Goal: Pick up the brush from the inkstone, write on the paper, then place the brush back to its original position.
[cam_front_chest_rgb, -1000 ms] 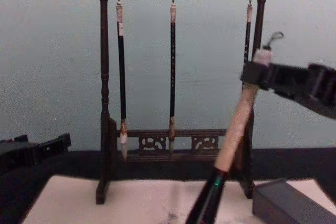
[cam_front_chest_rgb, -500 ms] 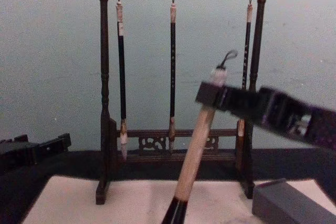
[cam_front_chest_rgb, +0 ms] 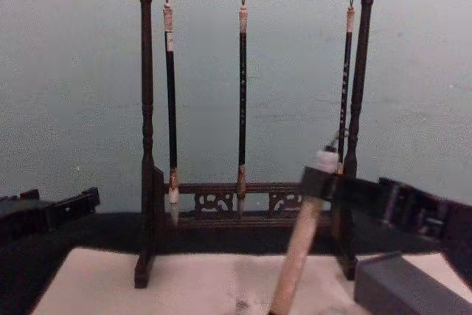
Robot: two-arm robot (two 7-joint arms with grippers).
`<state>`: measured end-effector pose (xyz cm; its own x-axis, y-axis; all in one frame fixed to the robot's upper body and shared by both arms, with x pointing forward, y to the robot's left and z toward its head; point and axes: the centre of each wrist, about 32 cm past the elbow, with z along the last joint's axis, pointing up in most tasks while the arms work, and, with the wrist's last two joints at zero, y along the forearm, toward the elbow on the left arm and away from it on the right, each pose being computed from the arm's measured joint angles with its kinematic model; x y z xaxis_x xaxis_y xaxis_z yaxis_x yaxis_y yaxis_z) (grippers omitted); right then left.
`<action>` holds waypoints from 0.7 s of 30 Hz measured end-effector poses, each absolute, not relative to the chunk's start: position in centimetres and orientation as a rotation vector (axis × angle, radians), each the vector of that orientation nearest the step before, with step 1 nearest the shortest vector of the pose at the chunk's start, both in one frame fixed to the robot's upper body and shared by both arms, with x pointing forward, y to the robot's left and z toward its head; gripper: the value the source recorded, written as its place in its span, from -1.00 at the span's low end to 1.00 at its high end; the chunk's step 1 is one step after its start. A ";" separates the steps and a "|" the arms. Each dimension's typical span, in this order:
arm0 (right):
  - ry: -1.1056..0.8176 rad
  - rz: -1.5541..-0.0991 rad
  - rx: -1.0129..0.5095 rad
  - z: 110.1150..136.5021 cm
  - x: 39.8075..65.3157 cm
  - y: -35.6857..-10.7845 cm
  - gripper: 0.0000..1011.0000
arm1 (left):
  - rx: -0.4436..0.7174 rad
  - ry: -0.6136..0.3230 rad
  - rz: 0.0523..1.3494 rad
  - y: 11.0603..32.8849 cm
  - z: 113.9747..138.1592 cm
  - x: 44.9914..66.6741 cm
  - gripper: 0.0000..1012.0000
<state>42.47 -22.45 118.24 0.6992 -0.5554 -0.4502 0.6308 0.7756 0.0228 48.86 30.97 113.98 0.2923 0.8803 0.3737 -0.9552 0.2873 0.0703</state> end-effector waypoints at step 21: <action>0.419 -0.735 0.223 119.1 41.6 -25.3 -0.62 | 0.305 -0.285 1.248 31.0 114.0 48.9 0.98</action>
